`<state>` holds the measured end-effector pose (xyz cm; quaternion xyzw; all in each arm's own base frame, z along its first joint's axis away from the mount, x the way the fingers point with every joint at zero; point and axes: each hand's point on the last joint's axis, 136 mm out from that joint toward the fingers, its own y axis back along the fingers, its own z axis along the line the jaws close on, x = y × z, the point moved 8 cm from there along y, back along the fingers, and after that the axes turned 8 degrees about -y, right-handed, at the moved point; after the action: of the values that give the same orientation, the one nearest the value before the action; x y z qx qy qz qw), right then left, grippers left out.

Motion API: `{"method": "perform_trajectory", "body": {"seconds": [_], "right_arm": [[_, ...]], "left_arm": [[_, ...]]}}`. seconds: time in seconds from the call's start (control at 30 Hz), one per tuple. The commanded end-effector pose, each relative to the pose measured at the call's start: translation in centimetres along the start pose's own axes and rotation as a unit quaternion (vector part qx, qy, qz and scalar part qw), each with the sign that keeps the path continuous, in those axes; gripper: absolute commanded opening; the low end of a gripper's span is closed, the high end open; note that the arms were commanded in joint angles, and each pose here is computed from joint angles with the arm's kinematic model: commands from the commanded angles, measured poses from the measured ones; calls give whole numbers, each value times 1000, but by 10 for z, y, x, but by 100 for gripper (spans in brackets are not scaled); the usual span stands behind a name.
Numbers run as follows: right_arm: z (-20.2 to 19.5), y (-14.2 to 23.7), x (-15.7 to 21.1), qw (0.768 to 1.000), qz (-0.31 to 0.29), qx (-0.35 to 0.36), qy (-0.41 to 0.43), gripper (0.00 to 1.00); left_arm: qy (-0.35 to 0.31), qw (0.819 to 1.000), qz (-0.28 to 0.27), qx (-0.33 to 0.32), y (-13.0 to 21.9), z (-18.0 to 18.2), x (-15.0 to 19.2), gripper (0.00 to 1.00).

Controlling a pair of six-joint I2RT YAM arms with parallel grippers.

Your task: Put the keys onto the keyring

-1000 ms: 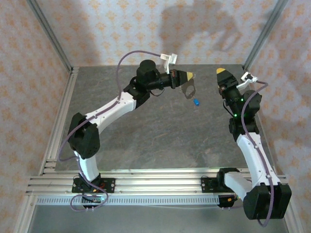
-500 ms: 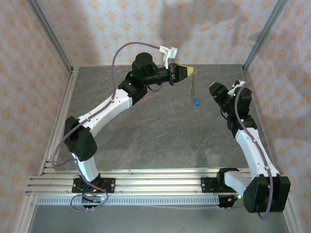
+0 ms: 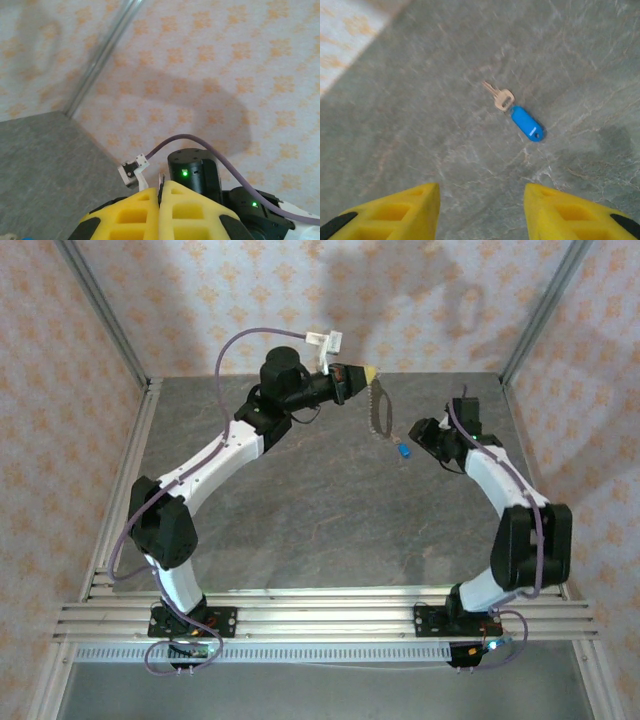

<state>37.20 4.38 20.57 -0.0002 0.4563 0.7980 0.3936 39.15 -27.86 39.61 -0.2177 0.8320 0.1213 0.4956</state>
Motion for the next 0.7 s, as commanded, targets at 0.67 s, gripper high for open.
{"method": "perform_trajectory", "body": {"seconds": [0.67], "right_arm": [[-11,-124,-20,983,109,135,53,40]], "left_arm": [[-20,998,-63,-18,44,-15,-20,0]]}}
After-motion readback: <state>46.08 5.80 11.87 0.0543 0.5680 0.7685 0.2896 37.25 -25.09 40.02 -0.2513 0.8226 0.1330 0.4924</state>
